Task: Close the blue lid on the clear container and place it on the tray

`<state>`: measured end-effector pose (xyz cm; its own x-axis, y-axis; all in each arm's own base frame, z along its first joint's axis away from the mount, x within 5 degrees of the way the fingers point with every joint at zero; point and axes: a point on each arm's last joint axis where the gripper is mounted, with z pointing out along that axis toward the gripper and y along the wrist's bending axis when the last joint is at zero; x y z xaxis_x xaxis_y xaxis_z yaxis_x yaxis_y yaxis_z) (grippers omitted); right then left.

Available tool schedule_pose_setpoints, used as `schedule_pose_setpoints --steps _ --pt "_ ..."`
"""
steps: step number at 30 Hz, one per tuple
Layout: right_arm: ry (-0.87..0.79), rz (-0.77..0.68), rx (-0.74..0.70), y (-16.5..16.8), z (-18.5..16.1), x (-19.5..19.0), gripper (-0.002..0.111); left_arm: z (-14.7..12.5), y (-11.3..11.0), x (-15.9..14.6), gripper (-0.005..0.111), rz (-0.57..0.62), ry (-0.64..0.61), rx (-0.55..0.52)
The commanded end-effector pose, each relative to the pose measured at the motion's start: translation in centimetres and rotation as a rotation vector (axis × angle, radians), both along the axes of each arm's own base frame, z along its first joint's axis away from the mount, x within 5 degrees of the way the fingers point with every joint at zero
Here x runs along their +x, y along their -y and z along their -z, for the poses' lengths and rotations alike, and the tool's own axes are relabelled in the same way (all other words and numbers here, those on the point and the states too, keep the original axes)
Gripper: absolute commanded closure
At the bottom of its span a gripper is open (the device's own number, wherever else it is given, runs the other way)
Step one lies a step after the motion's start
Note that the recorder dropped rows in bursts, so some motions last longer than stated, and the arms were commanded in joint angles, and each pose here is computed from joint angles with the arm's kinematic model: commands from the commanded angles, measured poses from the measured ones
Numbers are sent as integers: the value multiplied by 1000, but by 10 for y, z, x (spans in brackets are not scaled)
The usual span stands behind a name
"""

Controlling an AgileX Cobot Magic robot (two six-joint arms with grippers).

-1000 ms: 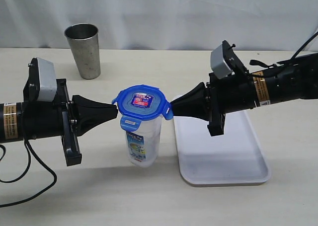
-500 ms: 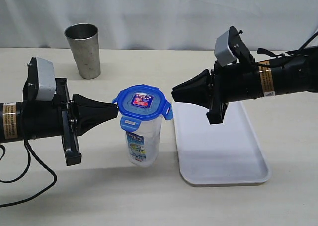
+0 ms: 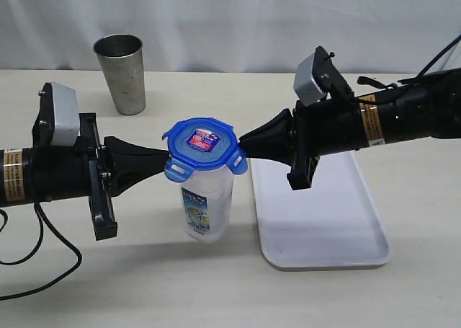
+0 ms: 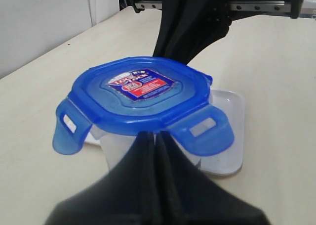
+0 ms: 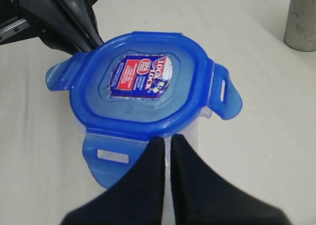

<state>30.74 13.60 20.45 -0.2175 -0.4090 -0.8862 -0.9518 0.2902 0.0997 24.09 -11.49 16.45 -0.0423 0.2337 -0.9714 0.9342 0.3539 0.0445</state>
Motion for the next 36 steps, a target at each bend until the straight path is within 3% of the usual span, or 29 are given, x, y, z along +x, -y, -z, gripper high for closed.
schedule_pose_setpoints --steps 1,8,17,22,28,36 --pt "-9 -2 -7 -1 2 -1 104 1 2 -1 107 4 -5 -6" --pt "10 60 -59 5 -12 -3 104 1 2 -2 107 7 -8 -6" --pt "64 80 -11 5 -40 -12 104 1 2 -2 107 7 -8 -6" --pt "75 55 68 -19 -47 -18 104 2 1 -1 107 3 -12 9" --pt "110 82 -18 -48 -42 -26 104 4 1 -1 107 0 -19 24" --pt "72 112 -61 -56 -32 -26 104 4 1 -1 107 2 -19 24"
